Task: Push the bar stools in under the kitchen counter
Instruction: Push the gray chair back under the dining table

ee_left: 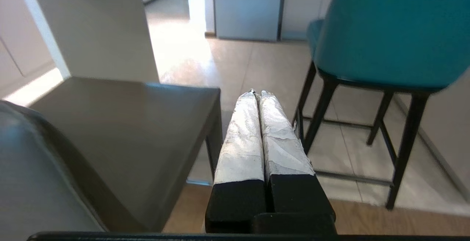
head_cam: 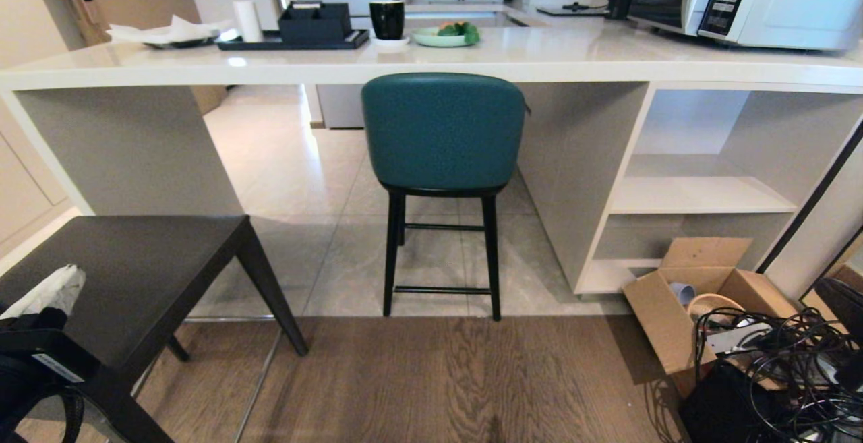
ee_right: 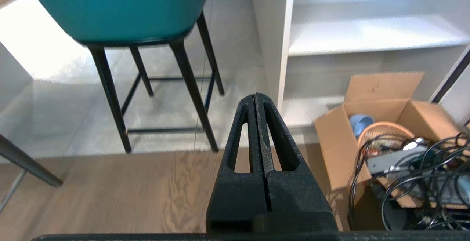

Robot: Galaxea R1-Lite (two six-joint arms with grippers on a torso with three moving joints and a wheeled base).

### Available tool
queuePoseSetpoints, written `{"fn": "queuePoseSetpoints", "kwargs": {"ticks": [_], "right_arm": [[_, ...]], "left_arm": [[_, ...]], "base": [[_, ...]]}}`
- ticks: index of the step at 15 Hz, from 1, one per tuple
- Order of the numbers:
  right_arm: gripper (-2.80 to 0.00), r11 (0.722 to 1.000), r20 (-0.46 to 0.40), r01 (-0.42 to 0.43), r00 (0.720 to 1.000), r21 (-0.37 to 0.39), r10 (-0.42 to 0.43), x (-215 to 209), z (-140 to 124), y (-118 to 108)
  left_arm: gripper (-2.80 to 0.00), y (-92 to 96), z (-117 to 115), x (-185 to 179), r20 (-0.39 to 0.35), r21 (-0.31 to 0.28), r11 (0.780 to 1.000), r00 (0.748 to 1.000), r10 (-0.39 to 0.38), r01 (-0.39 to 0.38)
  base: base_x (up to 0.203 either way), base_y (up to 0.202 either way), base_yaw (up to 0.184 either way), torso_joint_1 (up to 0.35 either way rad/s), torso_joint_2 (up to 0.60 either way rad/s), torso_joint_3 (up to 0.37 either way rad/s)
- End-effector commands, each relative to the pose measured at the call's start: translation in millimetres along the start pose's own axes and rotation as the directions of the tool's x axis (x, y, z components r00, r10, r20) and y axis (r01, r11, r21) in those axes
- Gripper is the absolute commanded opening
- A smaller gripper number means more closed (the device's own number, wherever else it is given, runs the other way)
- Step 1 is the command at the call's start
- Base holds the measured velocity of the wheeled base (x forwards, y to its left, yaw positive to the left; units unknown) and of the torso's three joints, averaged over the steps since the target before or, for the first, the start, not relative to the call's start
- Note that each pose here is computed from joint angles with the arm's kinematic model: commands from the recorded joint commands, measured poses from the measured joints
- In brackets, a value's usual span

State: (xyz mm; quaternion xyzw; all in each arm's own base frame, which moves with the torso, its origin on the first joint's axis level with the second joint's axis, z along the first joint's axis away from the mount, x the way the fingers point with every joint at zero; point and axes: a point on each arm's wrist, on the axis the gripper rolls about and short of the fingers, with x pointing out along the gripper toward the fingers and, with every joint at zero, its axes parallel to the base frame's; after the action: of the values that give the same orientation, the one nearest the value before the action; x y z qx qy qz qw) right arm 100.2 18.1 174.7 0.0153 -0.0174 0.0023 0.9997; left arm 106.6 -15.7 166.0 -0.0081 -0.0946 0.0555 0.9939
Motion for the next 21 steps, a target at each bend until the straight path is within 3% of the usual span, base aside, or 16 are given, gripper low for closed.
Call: {"fn": "queuePoseSetpoints", "kwargs": {"ticks": [1, 3, 4, 5, 9, 12, 14, 15, 16, 17, 18, 19, 21], "right_arm": [[-2.80, 1.000, 0.044, 0.003, 0.999, -0.005, -0.003, -8.9, 4.4, -2.0], [-2.80, 0.999, 0.098, 0.028, 0.995, -0.041, -0.024, -25.9, 11.4, -7.3], [-2.80, 0.997, 0.119, 0.057, 0.992, -0.057, -0.050, -37.1, 13.2, -11.3], [-2.80, 0.994, 0.135, 0.082, 0.988, -0.067, -0.072, -49.1, 13.6, -14.7], [-2.80, 0.986, 0.176, 0.143, 0.976, -0.084, -0.126, -108.8, 7.1, -22.9], [-2.80, 0.990, 0.216, 0.074, 0.975, -0.124, -0.046, -146.6, -11.3, -20.5], [-2.80, 0.987, 0.156, 0.034, 0.988, -0.156, -0.009, -152.8, -30.6, -19.0], [-2.80, 0.986, 0.109, 0.018, 0.994, -0.163, 0.000, -148.0, -41.0, -18.9], [-2.80, 0.986, 0.065, -0.003, 0.998, -0.167, 0.015, -142.0, -53.9, -18.9], [-2.80, 0.985, 0.027, -0.030, 0.999, -0.168, 0.035, -134.9, -69.8, -18.9], [-2.80, 0.984, 0.014, -0.047, 0.999, -0.169, 0.050, -129.6, -82.1, -18.9], [-2.80, 0.984, 0.005, -0.056, 0.998, -0.167, 0.058, -126.4, -90.6, -19.0], [-2.80, 0.990, 0.021, -0.058, 0.998, -0.132, 0.061, -126.7, -88.3, -18.9]], "left_arm": [[-2.80, 6.3, -0.9, -13.0, 0.024, 0.002, 1.000, 0.999, 0.023, -0.023], [-2.80, 17.2, 9.1, -21.1, 0.101, 0.018, 0.993, 0.988, 0.117, -0.119], [-2.80, 20.3, 16.4, -30.1, 0.159, 0.013, 0.991, 0.979, 0.129, -0.132], [-2.80, 22.0, 20.3, -38.6, 0.190, 0.015, 0.992, 0.975, 0.117, -0.122], [-2.80, 27.0, 15.6, -67.9, 0.194, 0.047, 0.994, 0.978, 0.083, -0.094], [-2.80, 30.1, 10.5, -91.9, 0.242, 0.071, 0.994, 0.968, 0.067, -0.087], [-2.80, 30.6, 1.6, -112.0, 0.261, 0.097, 0.995, 0.965, -0.003, -0.023], [-2.80, 31.2, -8.4, -122.2, 0.229, 0.115, 0.993, 0.973, -0.034, 0.008], [-2.80, 31.6, -23.9, -130.9, 0.149, 0.132, 0.990, 0.987, -0.063, 0.043], [-2.80, 31.8, -42.6, -136.4, 0.022, 0.140, 0.986, 0.996, -0.090, 0.086], [-2.80, 31.7, -52.6, -138.9, -0.048, 0.133, 0.984, 0.993, -0.110, 0.115], [-2.80, 31.3, -62.4, -138.8, -0.102, 0.121, 0.983, 0.987, -0.128, 0.140], [-2.80, 31.4, -64.9, -138.9, -0.121, 0.094, 0.985, 0.984, -0.130, 0.142]], "base": [[0.000, 0.000, 0.000, 0.000, 0.00, 0.000], [0.000, 0.000, 0.000, 0.000, 0.00, 0.000], [0.000, 0.000, 0.000, 0.000, 0.00, 0.000], [0.000, 0.000, 0.000, 0.000, 0.00, 0.000], [0.000, 0.000, 0.000, 0.000, 0.00, 0.000], [0.000, 0.000, 0.000, 0.000, 0.00, 0.000], [0.000, 0.000, 0.000, 0.000, 0.00, 0.000], [0.000, 0.000, 0.000, 0.000, 0.00, 0.000], [0.000, 0.000, 0.000, 0.000, 0.00, 0.000], [0.000, 0.000, 0.000, 0.000, 0.00, 0.000], [0.000, 0.000, 0.000, 0.000, 0.00, 0.000], [0.000, 0.000, 0.000, 0.000, 0.00, 0.000], [0.000, 0.000, 0.000, 0.000, 0.00, 0.000]]}}
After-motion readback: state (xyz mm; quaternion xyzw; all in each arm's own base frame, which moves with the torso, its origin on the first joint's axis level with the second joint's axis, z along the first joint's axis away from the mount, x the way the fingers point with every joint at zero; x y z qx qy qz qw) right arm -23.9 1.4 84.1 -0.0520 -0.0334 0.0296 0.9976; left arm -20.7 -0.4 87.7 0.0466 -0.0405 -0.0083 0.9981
